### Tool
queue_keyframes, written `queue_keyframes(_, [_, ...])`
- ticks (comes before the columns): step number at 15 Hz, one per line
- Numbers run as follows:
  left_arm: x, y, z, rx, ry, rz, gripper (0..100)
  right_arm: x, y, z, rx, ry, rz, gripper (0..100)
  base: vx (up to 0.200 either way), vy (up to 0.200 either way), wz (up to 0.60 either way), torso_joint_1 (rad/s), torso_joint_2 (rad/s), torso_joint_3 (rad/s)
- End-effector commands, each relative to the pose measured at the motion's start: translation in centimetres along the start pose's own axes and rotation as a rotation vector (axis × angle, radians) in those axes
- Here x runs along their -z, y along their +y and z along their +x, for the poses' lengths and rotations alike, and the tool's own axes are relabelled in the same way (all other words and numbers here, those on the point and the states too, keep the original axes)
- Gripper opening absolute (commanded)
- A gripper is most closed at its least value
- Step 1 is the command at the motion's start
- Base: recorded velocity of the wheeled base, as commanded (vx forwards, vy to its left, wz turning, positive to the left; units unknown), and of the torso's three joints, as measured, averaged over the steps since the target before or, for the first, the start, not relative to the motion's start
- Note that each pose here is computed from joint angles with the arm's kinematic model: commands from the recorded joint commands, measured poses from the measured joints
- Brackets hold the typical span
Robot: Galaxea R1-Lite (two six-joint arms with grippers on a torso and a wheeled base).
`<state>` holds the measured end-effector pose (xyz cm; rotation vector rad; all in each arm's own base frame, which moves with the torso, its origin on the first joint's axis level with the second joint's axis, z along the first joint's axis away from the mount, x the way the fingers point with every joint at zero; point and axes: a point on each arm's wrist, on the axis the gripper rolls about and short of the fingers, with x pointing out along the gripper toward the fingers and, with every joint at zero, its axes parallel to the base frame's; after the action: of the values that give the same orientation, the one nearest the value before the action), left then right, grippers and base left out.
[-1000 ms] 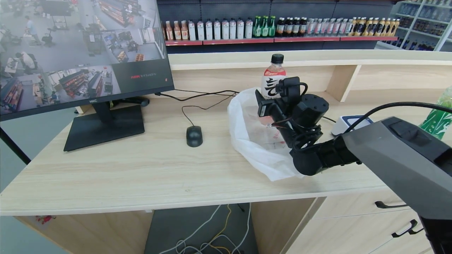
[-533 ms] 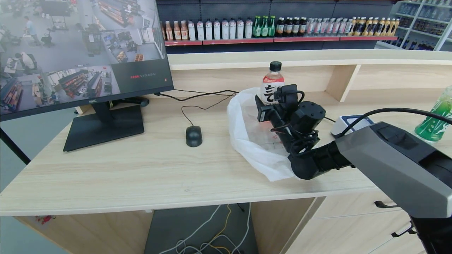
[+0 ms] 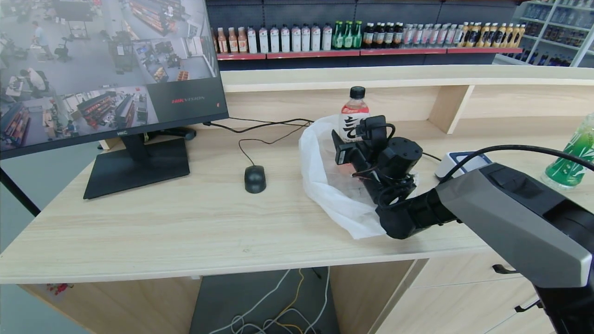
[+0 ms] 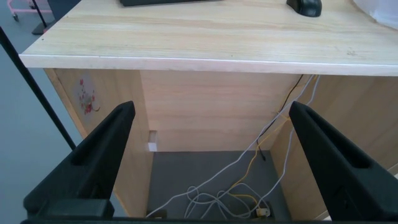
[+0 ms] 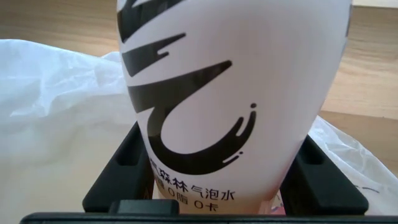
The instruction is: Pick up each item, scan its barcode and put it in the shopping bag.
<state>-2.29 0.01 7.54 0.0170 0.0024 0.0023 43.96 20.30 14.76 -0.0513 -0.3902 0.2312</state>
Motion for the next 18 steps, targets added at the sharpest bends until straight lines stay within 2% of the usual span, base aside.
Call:
queue_keyframes(1, [0.02, 0.0, 0.01, -0.001, 0.001, 0.0, 100, 0.36, 0.03, -0.05, 0.002, 0.008, 0.009, 0, 0.0, 0.0, 0.0, 0.0, 0.0, 0.0])
queue_keyframes(11, [-0.02, 0.0, -0.01, -0.001, -0.001, 0.0, 100, 0.5, 0.19, -0.11, -0.001, 0.01, 0.019, 0, 0.0, 0.0, 0.0, 0.0, 0.0, 0.0])
queue_keyframes(12, [-0.02, 0.0, -0.01, -0.001, -0.001, 0.0, 100, 0.51, 0.27, -0.15, -0.003, 0.01, 0.021, 100, 0.0, 0.0, 0.0, 0.0, 0.0, 0.0])
queue_keyframes(18, [-0.02, 0.0, -0.01, -0.001, -0.001, 0.0, 100, 0.3, 0.22, -0.14, 0.003, -0.004, 0.034, 100, 0.0, 0.0, 0.0, 0.0, 0.0, 0.0])
